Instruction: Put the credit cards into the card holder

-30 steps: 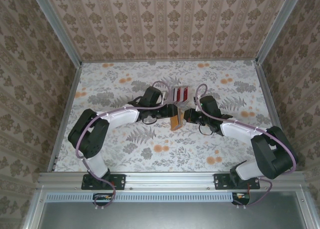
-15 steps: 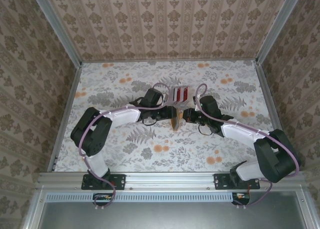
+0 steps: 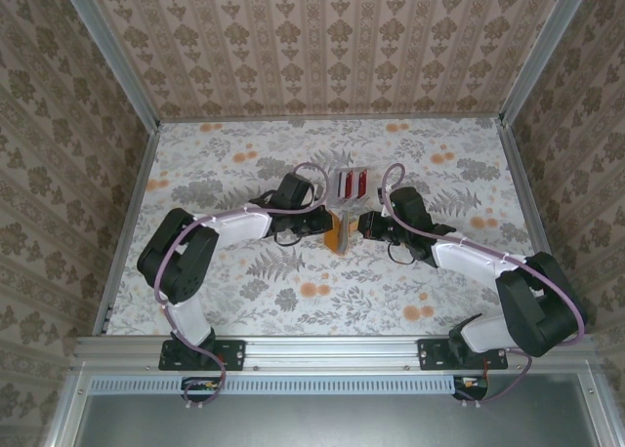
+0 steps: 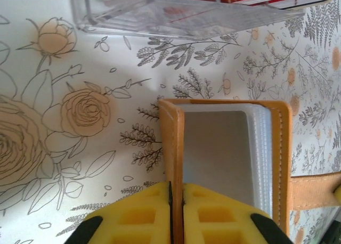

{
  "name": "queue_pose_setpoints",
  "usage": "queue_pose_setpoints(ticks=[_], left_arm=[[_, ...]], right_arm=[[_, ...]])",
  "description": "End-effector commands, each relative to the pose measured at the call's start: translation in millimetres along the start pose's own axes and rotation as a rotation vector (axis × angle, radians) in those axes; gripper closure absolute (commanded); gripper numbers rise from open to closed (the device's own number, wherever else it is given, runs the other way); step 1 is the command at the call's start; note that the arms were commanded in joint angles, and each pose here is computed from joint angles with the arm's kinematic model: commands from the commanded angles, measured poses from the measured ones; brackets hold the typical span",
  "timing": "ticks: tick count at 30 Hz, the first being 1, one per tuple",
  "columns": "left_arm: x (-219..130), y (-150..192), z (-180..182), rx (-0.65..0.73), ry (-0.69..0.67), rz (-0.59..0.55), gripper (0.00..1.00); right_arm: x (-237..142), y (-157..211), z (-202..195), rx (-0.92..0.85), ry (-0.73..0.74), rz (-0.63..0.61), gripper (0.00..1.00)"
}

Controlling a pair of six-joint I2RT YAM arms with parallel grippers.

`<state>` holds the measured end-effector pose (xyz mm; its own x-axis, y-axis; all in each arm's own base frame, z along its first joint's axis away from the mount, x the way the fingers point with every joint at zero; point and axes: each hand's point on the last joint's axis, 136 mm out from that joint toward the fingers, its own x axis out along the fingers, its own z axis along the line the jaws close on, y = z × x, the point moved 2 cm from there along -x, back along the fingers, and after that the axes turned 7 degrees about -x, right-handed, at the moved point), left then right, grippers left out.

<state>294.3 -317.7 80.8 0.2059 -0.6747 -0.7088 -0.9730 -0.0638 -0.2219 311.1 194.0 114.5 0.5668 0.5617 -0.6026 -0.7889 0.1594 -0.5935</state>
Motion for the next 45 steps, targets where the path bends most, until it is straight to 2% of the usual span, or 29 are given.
queue_pose_setpoints(ticks=[1,13,21,29,35,41,45], left_arm=[[-7,-2,-6,0.011,0.028,-0.016,0.95],[-4,2,15,-0.014,-0.011,-0.03,0.96],[0,11,28,-0.051,-0.013,-0.036,0.97],[-4,20,42,-0.066,-0.041,-0.055,0.97],[-8,17,35,-0.057,-0.031,-0.071,0.97],[-14,12,31,-0.04,-0.039,-0.095,0.97],[-17,12,27,-0.028,-0.044,-0.107,0.96]], right_arm=[[-4,10,-13,0.008,0.078,0.017,0.98],[1,60,-66,0.022,0.262,0.157,0.98],[8,70,-75,0.029,0.279,0.185,0.96],[6,62,-75,0.038,0.286,0.172,0.91],[-8,44,-67,0.047,0.252,0.15,0.8],[-38,7,-52,-0.008,0.228,0.076,0.68],[-43,-10,-26,-0.021,0.125,0.053,0.61]])
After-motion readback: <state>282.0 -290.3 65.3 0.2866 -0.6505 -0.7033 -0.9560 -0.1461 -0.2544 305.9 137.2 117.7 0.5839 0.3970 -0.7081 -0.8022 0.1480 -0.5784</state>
